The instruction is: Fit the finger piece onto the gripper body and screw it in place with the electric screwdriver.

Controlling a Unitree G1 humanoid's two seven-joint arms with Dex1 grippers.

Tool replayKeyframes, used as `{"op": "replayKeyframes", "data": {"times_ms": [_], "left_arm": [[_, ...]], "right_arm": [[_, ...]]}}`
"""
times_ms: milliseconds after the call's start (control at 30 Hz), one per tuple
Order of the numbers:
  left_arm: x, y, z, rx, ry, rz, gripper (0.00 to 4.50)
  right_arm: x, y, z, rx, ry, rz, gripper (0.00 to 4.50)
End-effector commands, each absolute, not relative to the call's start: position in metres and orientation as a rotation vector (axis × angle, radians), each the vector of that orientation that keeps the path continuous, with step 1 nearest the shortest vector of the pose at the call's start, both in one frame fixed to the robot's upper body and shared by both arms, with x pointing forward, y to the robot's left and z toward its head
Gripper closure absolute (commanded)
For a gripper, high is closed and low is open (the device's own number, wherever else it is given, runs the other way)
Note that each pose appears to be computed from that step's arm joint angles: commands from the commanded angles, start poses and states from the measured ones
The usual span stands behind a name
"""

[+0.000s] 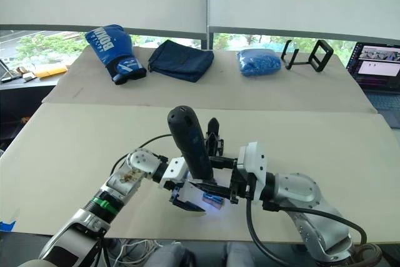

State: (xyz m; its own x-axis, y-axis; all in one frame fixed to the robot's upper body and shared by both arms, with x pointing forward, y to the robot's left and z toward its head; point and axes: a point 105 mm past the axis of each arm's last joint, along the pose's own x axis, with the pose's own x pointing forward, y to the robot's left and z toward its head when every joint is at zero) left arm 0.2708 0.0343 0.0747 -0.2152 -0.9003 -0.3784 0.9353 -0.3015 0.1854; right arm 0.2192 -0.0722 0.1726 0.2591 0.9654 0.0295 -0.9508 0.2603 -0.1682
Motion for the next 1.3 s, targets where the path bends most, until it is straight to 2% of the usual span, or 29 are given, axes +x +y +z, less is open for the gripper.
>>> {"op": "replayKeyframes", "data": {"times_ms": [33, 333, 500, 667, 800, 967, 1300], "left_arm": [[0.275, 0.034, 0.093, 0.483, 0.019, -1.784, 0.0], [0.275, 0.053, 0.105, 0.447, 0.01, -1.69, 0.0], [0.293, 0.067, 0.108, 0.361, 0.027, -1.505, 0.0], [0.301, 0.074, 0.094, 0.339, 0.044, -1.369, 0.0], [0.313, 0.066, 0.092, 0.167, 0.086, -1.224, 0.0], [0.327, 0.049, 0.09, 0.185, 0.065, -1.126, 0.0], [0.343, 0.025, 0.085, 0.193, 0.046, -1.121, 0.0]], "right_arm": [[0.213, -0.071, 0.198, -0.131, -0.224, 1.319, 2.6], [0.207, -0.063, 0.244, -0.039, -0.271, 1.376, 2.6], [0.213, -0.061, 0.257, -0.065, -0.272, 1.398, 2.6], [0.218, -0.065, 0.256, -0.098, -0.256, 1.393, 2.6], [0.224, -0.068, 0.253, -0.088, -0.234, 1.374, 2.6], [0.226, -0.068, 0.251, -0.08, -0.226, 1.362, 2.6], [0.23, -0.069, 0.249, -0.09, -0.222, 1.345, 2.6]]}}
